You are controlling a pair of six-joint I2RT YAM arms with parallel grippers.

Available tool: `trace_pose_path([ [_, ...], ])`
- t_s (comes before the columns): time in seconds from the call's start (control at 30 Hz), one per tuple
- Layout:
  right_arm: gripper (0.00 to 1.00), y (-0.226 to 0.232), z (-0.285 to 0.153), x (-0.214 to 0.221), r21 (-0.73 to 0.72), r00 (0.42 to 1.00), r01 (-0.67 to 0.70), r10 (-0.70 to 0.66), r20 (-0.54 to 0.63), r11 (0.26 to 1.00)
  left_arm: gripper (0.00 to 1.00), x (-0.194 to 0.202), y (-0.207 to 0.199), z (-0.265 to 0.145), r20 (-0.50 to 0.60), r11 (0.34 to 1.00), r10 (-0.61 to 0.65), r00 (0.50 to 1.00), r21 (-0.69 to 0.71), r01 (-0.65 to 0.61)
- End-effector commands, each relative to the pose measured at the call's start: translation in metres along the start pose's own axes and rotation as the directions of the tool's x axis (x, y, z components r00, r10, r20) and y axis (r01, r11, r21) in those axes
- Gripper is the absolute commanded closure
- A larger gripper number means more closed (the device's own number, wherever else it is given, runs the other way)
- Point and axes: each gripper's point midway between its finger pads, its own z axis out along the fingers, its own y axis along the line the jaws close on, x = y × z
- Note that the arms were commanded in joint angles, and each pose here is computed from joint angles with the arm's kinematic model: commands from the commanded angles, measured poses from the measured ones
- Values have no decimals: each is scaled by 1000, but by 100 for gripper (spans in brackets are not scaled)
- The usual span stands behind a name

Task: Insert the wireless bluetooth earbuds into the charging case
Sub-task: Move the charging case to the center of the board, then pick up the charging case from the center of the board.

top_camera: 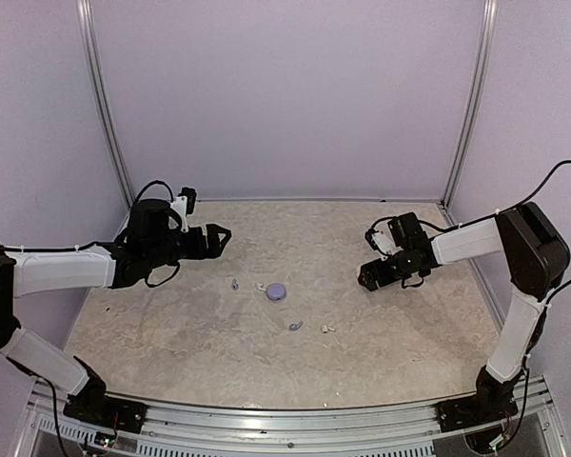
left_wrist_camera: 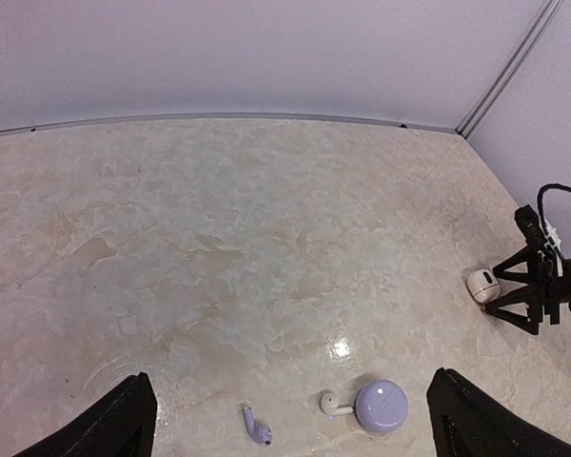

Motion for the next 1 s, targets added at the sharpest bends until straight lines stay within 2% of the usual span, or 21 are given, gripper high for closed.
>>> trace_pose_path([
  [0.0, 9, -19, 2, 2, 70, 1000, -21, 21, -9, 997, 1, -9, -5, 1, 15, 1000, 20, 1000, 1, -20],
  [0.17, 9, -43, -3, 1, 115, 999, -42, 43, -7, 992, 1, -11, 1, -1, 24, 999, 24, 999, -35, -23],
  [0.33, 9, -83, -13, -1, 164, 991, -130, 127, 30, 978, 1, -11, 4, -1, 27, 999, 25, 999, -47, -24],
  [0.43, 10, -91, -16, -8, 167, 989, -146, 140, 48, 975, 1, -12, 4, 0, 29, 998, 26, 999, -51, -25],
  [0.5, 12, -84, -18, -14, 124, 988, -147, 140, 61, 981, 1, -11, 4, 0, 27, 998, 26, 999, -52, -25],
  [0.7, 17, -28, -35, -34, -143, 977, -141, 160, 138, 980, 1, -12, 3, 0, 28, 999, 23, 999, -43, -22],
  [0.83, 17, -2, -27, -34, -179, 982, -127, 149, 115, 976, 1, -14, 1, 0, 37, 999, 20, 999, -30, -18],
  [0.97, 18, -1, -11, -30, -161, 984, -148, 162, 78, 976, 1, -17, -2, -1, 44, 1000, 20, 999, -18, -19],
])
